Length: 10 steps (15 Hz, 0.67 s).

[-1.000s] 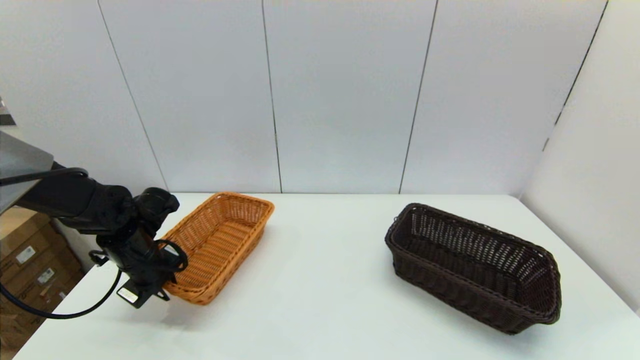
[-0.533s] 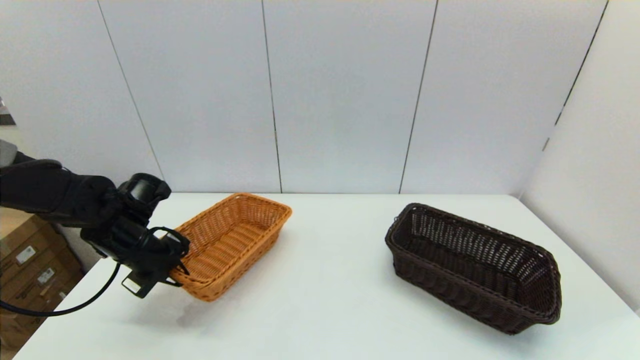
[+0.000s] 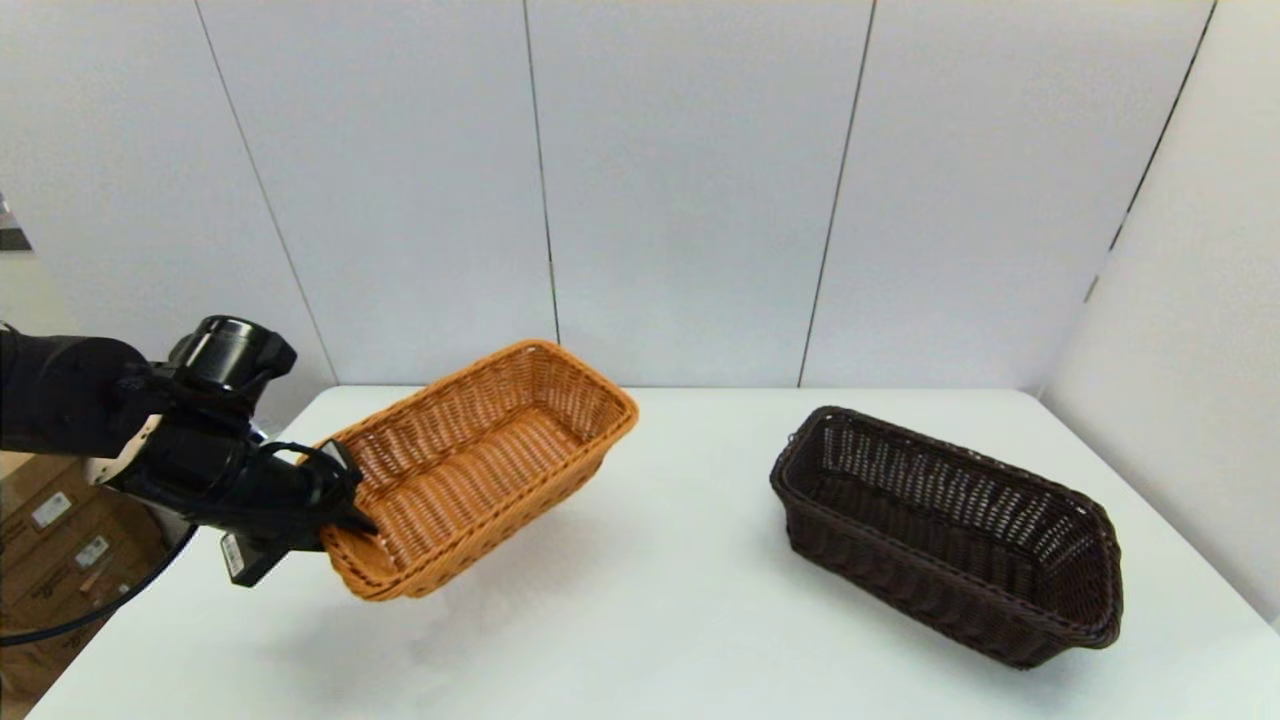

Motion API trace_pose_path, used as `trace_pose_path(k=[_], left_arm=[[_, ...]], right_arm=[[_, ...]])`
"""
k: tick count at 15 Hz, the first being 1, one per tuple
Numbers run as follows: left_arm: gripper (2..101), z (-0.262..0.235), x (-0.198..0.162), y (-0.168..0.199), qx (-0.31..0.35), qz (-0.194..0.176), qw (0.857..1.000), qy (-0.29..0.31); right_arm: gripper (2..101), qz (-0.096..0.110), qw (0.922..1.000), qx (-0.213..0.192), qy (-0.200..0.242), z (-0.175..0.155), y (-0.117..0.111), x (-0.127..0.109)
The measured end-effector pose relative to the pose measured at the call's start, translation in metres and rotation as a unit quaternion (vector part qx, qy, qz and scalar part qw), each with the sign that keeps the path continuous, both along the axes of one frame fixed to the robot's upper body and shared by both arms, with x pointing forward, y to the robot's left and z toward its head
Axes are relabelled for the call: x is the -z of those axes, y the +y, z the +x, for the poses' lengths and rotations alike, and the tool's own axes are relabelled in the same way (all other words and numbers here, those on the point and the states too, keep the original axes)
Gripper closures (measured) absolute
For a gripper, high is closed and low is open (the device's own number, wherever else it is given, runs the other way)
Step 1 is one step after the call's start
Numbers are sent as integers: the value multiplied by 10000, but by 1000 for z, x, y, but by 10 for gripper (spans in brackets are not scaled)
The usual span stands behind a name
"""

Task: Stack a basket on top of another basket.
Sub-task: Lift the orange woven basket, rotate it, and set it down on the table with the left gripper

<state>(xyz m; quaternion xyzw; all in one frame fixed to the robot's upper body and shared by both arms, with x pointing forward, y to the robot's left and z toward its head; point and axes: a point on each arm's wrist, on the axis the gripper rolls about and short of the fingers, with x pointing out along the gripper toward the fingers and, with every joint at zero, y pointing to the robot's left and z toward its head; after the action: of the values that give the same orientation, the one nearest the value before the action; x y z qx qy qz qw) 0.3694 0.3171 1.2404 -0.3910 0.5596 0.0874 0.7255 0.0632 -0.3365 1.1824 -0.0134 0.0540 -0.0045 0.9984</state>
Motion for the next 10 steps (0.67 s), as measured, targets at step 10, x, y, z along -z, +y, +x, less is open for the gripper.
trace_pose_path(k=[10], left_arm=[[880, -20, -5, -21, 3430, 529, 9362, -553]], right_arm=[[43, -9, 10000, -8, 0, 0, 0, 0]])
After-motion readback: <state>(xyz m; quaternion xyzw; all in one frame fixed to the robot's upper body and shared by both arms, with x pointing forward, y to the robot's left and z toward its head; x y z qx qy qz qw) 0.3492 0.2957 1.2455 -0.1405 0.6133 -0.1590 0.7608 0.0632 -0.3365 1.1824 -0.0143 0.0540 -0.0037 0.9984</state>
